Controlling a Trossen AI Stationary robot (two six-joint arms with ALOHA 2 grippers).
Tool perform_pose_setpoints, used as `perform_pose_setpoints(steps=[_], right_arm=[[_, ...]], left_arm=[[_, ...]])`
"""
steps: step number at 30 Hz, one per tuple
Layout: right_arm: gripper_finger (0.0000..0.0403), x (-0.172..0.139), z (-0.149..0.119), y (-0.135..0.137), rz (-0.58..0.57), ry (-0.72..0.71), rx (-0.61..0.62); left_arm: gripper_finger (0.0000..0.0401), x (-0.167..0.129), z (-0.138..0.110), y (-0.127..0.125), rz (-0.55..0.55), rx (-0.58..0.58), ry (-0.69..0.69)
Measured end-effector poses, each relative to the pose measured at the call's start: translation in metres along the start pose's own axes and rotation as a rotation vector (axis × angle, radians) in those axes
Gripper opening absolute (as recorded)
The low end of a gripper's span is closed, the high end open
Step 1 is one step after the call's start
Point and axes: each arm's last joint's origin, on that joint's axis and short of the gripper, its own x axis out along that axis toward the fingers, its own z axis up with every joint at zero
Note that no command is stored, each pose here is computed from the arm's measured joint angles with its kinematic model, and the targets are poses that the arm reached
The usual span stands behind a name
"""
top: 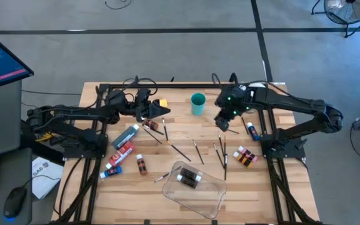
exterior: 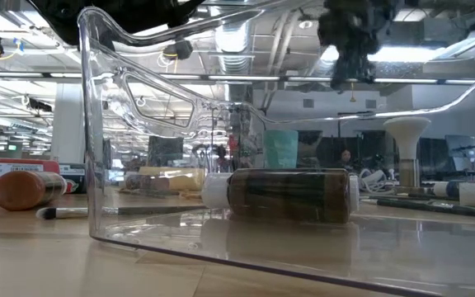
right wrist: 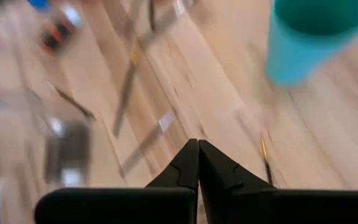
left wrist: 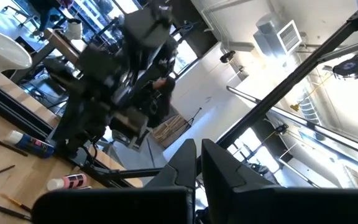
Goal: Pick & Place Paint Supplies
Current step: Put the gold paint brush into the green cup
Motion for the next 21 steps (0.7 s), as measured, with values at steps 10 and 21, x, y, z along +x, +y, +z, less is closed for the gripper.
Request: perform_pose_setpoints(steps=[10,21], right_arm=[[0.0,0.032,-0.008,0.001,-0.013,-0.003,0.032],[0.0043,0.122,-0.021,-0.016,-0.116,0.338,0.059]], left_arm=[[0.0001,-0.001,0.001,0.001,-0.002,0.002,0.005],[0.0001,-0.001,0.0,0.001,0.0,-0.011,0.012]])
